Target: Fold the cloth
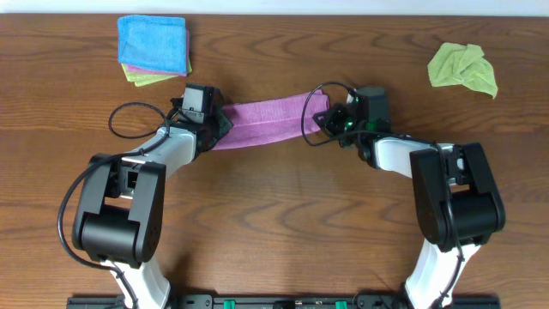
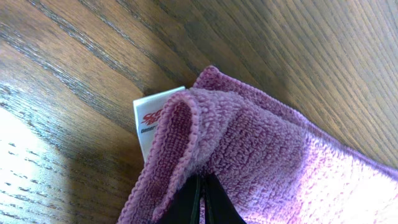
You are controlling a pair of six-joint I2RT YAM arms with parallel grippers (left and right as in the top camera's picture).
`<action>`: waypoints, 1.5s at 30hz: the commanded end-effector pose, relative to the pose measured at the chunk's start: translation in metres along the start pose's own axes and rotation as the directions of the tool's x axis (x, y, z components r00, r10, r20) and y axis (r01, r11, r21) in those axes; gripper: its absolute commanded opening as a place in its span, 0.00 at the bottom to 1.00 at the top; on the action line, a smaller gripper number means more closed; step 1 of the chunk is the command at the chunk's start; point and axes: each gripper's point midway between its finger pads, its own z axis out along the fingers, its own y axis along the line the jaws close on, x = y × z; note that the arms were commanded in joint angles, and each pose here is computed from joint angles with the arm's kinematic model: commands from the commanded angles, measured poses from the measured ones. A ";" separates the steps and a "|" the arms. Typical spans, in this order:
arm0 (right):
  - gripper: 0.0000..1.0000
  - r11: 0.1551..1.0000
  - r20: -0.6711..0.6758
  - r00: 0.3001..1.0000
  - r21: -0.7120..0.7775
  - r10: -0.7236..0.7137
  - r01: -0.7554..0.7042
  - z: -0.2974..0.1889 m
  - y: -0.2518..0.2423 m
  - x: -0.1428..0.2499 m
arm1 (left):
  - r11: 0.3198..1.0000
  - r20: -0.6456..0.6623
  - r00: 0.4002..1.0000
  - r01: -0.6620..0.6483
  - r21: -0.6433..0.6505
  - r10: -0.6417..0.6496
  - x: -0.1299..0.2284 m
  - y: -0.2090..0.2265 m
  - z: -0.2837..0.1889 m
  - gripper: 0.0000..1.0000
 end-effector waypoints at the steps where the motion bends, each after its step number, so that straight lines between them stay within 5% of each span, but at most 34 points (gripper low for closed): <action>1: 0.01 0.995 0.025 0.995 -0.041 -0.095 0.096 0.001 0.009 -0.005 | 1.000 -0.037 0.999 0.004 -0.026 -0.005 0.010 0.009 0.008 0.06; 12: 0.01 0.951 0.032 0.971 -0.195 -0.239 0.240 -0.019 0.070 0.003 | 1.000 -0.070 0.998 0.004 0.013 -0.003 0.015 0.002 0.008 0.06; 28: 0.01 0.874 -0.022 0.920 -0.324 -0.390 0.363 -0.010 0.145 0.071 | 0.996 -0.072 0.996 -0.038 0.081 0.043 0.006 -0.019 0.002 0.06; 45: 0.01 0.842 -0.084 0.868 -0.304 -0.490 0.446 0.000 0.165 0.112 | 0.986 0.097 0.989 -0.122 0.112 0.112 -0.043 -0.039 -0.075 0.06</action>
